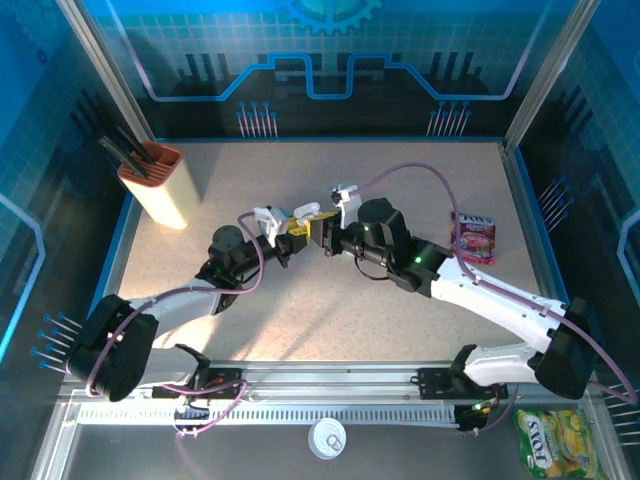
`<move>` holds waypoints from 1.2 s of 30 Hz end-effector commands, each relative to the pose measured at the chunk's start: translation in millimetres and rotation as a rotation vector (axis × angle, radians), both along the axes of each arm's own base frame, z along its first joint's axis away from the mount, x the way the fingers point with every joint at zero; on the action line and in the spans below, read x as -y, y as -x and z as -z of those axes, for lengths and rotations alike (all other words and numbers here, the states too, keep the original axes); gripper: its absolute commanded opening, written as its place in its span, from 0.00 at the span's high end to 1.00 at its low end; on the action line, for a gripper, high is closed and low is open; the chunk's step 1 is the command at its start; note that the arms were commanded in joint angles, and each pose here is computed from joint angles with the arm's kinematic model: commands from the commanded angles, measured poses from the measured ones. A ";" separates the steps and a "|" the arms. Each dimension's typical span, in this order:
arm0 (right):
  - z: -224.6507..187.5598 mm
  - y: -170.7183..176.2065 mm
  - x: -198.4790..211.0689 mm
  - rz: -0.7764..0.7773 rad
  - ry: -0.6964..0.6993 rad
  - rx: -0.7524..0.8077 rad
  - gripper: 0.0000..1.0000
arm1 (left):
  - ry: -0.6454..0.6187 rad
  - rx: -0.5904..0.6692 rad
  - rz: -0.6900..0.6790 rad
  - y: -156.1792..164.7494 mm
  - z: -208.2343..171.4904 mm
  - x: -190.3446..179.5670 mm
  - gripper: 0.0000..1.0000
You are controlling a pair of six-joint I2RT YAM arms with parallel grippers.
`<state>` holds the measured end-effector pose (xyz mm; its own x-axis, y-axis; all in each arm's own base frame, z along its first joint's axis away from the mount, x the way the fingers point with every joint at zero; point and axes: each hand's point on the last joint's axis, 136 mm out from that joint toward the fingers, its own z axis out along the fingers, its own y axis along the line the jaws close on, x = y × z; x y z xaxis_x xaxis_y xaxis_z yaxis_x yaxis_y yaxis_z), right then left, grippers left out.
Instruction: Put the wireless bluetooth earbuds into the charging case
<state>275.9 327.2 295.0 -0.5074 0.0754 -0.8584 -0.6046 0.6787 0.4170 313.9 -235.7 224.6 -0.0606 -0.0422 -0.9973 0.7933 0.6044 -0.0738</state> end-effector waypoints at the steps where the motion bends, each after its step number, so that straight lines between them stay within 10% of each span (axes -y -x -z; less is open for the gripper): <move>1: -17.7 -8.1 -0.8 0.012 -0.033 0.072 0.83 | -0.005 0.070 0.009 4.2 -9.0 4.4 0.85; 36: 36.2 -27.6 -15.9 0.030 0.001 -0.009 0.81 | 0.062 0.002 0.012 11.1 -36.5 7.0 0.86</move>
<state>295.0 349.9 269.8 -0.5054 0.0651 -0.8604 -0.6159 0.6711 0.4126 300.7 -241.4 224.9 -0.1173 -0.0359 -0.9924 0.8004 0.5882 -0.1159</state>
